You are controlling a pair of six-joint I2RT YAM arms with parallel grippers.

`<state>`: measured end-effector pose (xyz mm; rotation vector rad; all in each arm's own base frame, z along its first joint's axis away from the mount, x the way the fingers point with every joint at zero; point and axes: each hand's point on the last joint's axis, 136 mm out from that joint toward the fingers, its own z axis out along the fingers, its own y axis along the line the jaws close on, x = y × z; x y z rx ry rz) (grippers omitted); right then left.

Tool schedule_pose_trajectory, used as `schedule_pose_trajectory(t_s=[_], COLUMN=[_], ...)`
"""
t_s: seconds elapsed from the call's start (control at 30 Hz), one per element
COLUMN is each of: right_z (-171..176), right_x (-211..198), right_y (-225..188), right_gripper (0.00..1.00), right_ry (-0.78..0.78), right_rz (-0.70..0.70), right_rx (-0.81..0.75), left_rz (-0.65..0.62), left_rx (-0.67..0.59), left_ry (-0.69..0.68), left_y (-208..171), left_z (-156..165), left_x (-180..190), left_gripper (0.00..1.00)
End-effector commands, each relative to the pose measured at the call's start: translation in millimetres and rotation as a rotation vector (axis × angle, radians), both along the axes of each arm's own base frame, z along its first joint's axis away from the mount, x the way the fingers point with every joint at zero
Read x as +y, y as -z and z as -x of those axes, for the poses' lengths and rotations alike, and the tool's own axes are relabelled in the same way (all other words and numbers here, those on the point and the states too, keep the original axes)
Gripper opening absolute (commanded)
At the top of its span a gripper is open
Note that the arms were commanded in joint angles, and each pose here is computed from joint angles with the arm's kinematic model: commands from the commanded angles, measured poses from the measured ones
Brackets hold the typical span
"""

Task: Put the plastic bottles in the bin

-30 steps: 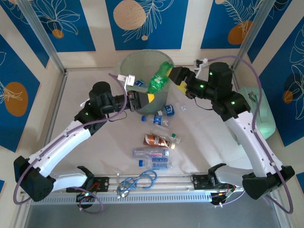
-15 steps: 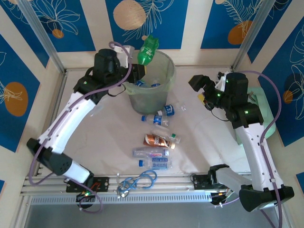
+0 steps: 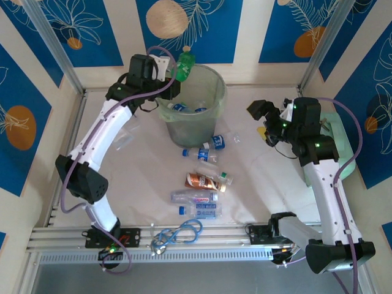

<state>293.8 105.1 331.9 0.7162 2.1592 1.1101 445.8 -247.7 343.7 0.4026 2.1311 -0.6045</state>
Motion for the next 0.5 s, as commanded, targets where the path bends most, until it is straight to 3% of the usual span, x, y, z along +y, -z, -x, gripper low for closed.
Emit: schedule_pose_trajectory(t_s=[0.0,0.07,0.27,0.47], right_z=[-2.0,-2.7,-2.6,-5.1], right_x=[1.3,0.9,-0.3,-2.7], right_y=[3.4,6.6,14.4,26.3], right_gripper=[0.99,0.99,0.99,0.99], right_ry=[-0.004,-0.003,-0.001,0.008], right_rz=[-0.016,-0.010,0.003,0.022], right_rx=[0.008,0.017,0.037,0.080], left_rz=[-0.040,-0.048,-0.047,0.010], left_rx=[0.024,0.031,0.013,-0.037], left_ry=[0.037,0.021,-0.025,-0.046], left_y=[8.9,12.8,7.2,-24.6], left_z=[-0.7,-4.0,-8.4,2.1], left_x=[-2.5,-1.0,4.6,9.7], left_gripper=[0.33,0.45,0.64,0.69])
